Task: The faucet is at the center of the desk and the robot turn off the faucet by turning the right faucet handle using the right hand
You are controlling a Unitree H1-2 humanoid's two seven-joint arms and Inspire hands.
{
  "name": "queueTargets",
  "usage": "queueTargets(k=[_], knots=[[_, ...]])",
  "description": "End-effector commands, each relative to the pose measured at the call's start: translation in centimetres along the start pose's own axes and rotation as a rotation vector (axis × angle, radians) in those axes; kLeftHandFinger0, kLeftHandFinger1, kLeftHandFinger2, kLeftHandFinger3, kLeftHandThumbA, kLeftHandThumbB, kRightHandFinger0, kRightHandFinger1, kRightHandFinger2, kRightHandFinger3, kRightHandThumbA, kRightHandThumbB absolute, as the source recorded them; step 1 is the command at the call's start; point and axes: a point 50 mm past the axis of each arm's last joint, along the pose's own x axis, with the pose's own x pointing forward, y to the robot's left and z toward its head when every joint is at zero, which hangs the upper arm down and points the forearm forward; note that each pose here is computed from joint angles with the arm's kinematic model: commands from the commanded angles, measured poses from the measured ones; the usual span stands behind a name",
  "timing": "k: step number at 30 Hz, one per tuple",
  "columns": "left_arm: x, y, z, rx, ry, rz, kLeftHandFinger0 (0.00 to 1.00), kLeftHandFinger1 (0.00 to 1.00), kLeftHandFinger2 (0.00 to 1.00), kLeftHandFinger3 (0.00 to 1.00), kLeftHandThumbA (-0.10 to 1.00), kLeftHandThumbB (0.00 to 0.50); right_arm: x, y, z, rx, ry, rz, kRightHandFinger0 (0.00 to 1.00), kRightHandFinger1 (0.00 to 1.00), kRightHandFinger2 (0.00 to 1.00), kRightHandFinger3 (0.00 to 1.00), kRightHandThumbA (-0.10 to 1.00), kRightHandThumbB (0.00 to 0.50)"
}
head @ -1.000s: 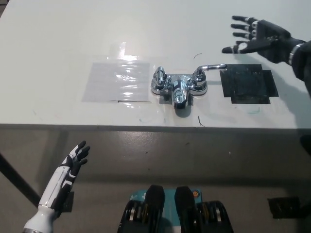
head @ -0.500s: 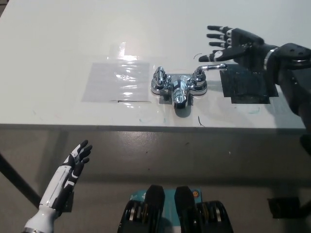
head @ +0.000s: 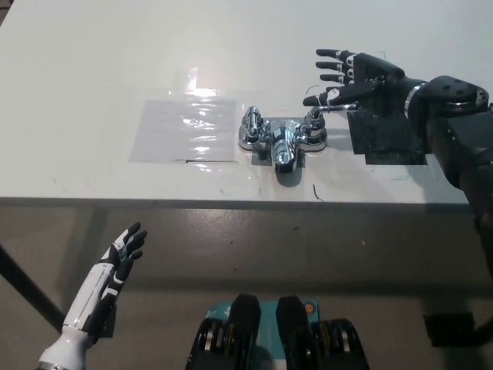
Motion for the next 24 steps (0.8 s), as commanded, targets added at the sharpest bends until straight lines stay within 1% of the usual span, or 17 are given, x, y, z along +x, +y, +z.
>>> queueTargets(k=[1,10,11,13,14,16,18,20,24], knots=[[0.4,0.2,1.0,0.008,-0.064,-0.023,1.00,1.00,1.00,1.00,0.96,0.408,0.3,0.5,0.1,-0.007,0.003,0.002,1.00,1.00,1.00,1.00,1.00,0.477],[0.5,0.3,1.0,0.015,-0.061,-0.023,1.00,1.00,1.00,1.00,0.97,0.420,-0.1,-0.2,-0.3,0.000,0.017,-0.012,1.00,1.00,1.00,1.00,1.00,0.473],[0.4,0.3,1.0,0.013,-0.060,-0.025,1.00,1.00,1.00,1.00,0.97,0.418,-0.1,-0.2,-0.3,-0.001,0.018,-0.011,1.00,1.00,1.00,1.00,1.00,0.462],[0.4,0.3,0.9,0.016,-0.062,-0.028,1.00,1.00,1.00,1.00,0.97,0.412,-0.1,-0.3,-0.4,-0.015,0.026,-0.013,1.00,1.00,1.00,1.00,1.00,0.479],[0.4,0.2,0.9,0.025,-0.067,-0.028,1.00,1.00,1.00,1.00,0.98,0.408,-0.2,-0.3,-0.5,-0.034,0.037,-0.013,1.00,1.00,1.00,1.00,1.00,0.473],[0.3,0.2,1.0,0.021,-0.062,-0.026,1.00,1.00,1.00,1.00,0.98,0.419,-0.1,-0.3,-0.5,-0.053,0.042,-0.019,1.00,1.00,1.00,1.00,1.00,0.447],[0.3,0.3,1.1,0.019,-0.063,-0.024,1.00,1.00,1.00,1.00,0.97,0.420,-0.1,-0.3,-0.3,-0.065,0.040,-0.019,1.00,1.00,1.00,1.00,1.00,0.442],[0.4,0.3,1.2,0.011,-0.060,-0.026,1.00,1.00,1.00,1.00,0.97,0.428,-0.2,-0.5,-0.1,-0.070,0.040,-0.020,1.00,1.00,1.00,1.00,1.00,0.448],[0.6,0.3,1.2,0.006,-0.062,-0.029,1.00,1.00,1.00,1.00,0.96,0.422,-0.4,-1.0,0.5,-0.101,0.038,-0.033,1.00,1.00,1.00,1.00,1.00,0.455]])
